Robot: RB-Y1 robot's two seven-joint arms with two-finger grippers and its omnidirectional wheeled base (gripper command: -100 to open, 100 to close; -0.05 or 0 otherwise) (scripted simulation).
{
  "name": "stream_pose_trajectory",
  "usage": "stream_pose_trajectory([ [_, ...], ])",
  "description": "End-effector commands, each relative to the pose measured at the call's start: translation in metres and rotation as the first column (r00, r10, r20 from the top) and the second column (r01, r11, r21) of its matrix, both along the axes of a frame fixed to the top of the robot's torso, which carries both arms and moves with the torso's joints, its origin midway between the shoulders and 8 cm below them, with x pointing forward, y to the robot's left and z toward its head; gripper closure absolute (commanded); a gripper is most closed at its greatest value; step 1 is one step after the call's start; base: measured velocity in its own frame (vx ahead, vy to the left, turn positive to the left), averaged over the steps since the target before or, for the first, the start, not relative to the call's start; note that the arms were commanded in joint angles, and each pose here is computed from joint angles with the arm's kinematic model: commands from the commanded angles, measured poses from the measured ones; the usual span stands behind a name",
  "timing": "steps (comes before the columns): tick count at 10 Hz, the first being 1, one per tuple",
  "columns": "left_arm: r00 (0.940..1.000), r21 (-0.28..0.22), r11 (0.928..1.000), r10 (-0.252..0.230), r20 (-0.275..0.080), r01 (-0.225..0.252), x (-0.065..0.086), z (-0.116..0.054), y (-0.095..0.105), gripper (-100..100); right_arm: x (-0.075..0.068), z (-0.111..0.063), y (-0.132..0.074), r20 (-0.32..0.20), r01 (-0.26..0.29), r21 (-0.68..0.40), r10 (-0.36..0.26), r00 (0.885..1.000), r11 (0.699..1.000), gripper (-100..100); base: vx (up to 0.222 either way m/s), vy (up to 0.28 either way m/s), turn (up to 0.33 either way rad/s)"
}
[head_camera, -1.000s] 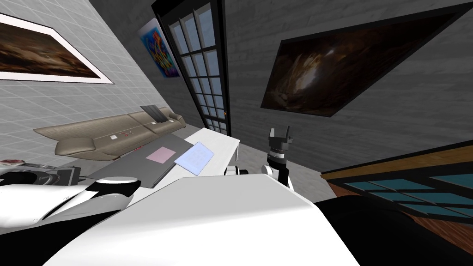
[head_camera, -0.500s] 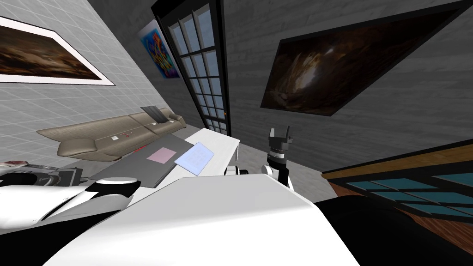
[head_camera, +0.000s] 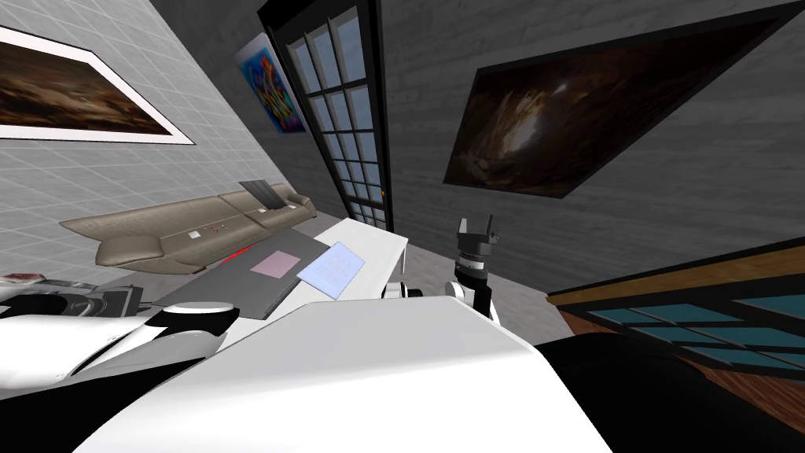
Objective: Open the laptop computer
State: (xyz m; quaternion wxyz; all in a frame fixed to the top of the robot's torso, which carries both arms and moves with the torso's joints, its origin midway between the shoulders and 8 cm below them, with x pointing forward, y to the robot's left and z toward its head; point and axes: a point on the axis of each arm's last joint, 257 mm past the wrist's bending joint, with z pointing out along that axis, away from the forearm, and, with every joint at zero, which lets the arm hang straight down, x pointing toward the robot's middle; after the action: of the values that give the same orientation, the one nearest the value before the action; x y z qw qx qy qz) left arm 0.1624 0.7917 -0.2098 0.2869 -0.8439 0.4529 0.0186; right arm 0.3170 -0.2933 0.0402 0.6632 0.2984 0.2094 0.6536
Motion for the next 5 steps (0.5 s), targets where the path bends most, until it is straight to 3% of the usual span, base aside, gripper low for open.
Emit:
stream_pose_trajectory([
  [1,0.9998,-0.045,0.9990,0.000,-0.021,-0.001,-0.0062,-0.0107,-0.0086,100,0.0000,0.0000,0.0000,0.000,0.000,0.000,0.000,1.000,1.000,0,-0.005,0.011,-0.074],
  [2,0.9995,-0.069,0.9976,0.000,-0.031,-0.002,-0.0094,-0.0162,-0.0133,100,0.0000,0.0000,0.0000,0.000,0.000,0.000,0.000,1.000,1.000,0,-0.007,0.033,-0.089],
  [5,0.9995,-0.069,0.9976,0.000,-0.031,-0.002,-0.0094,-0.0162,-0.0133,100,0.0000,0.0000,0.0000,0.000,0.000,0.000,0.000,1.000,1.000,0,-0.001,0.006,-0.007],
])
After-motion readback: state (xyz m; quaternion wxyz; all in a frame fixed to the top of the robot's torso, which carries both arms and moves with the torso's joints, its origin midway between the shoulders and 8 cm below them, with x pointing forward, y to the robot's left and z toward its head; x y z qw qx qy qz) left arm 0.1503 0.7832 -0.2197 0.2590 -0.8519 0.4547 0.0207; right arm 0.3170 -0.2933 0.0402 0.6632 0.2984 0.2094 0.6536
